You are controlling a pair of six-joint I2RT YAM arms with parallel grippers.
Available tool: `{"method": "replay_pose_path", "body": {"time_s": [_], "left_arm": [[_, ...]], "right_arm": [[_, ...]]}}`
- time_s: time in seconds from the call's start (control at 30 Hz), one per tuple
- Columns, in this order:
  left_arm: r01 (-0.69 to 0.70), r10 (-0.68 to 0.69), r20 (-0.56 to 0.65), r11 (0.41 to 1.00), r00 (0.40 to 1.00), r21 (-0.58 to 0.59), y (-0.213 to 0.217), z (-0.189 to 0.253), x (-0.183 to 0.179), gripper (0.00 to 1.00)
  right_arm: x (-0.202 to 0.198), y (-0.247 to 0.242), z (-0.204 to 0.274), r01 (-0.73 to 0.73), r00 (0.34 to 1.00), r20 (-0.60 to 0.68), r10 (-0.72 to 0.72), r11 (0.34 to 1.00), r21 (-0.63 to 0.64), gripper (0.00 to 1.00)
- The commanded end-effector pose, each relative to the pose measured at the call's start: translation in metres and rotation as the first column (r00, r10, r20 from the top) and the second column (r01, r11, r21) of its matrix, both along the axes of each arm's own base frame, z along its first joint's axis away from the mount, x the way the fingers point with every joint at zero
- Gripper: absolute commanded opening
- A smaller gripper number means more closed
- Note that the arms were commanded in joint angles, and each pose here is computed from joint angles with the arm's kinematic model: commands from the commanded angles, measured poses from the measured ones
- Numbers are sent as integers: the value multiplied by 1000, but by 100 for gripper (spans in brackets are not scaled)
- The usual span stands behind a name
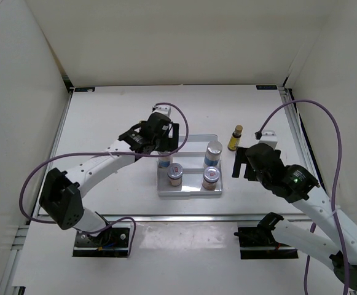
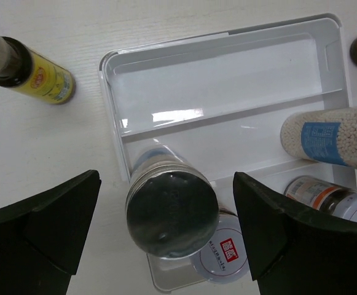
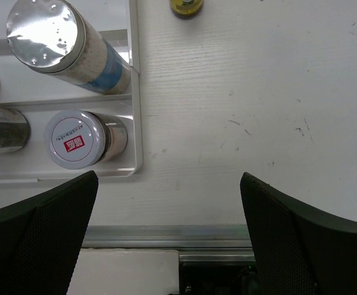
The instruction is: Organize the condiment bottles
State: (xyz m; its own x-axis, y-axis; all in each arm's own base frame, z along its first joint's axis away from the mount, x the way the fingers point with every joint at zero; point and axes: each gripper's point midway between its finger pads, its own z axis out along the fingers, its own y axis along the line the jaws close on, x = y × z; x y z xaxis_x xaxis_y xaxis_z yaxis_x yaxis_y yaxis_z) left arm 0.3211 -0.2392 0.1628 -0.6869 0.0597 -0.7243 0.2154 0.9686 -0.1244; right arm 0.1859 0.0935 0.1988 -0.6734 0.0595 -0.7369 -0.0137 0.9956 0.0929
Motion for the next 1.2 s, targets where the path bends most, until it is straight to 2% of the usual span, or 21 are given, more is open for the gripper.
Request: {"method": "replay_pose_path", "body": {"time_s": [0.0,0.1,0.23,0.27,0.33,0.37,0.5,0.63,0.77,1.17], "left_arm": [[-21,28,156,999,987,-46,12,63,4,100],[-48,61,285,998,957,-51,35,110,1,100],[-138,126,408,990,904,0,83,140,-15,100],[-181,142,414,982,899,58,101,127,-18,100],[-221,179,437,974,882,48,124,128,-29,100],[-232,174,419,968,891,91,134,108,-34,100],[-279,236,419,959,877,44,161,82,-59,100],[-297,255,474,955,843,13,168,87,-69,100],[-356,296,488,934,821,33,180,86,-69,100],[-345,275,475,937,836,64,174,84,-64,100]], "right_arm": [[-3,-1,-2,6,1000,-3,-6,1000,9,100],[-3,-3,-3,12,1000,-4,-12,1000,-2,100],[-3,-5,-6,18,1000,-7,-18,1000,-15,100],[-4,-6,-5,18,1000,-1,-18,1000,-8,100],[-4,-9,-7,24,1000,3,-24,1000,-14,100],[-4,-11,-10,32,999,2,-32,999,-28,100],[-3,-13,-9,38,999,7,-38,999,-34,100],[-4,-15,-10,51,999,5,-51,998,-37,100],[-4,-16,-13,71,997,3,-71,997,-33,100],[-5,-17,-14,77,997,-4,-77,996,-33,100]]}}
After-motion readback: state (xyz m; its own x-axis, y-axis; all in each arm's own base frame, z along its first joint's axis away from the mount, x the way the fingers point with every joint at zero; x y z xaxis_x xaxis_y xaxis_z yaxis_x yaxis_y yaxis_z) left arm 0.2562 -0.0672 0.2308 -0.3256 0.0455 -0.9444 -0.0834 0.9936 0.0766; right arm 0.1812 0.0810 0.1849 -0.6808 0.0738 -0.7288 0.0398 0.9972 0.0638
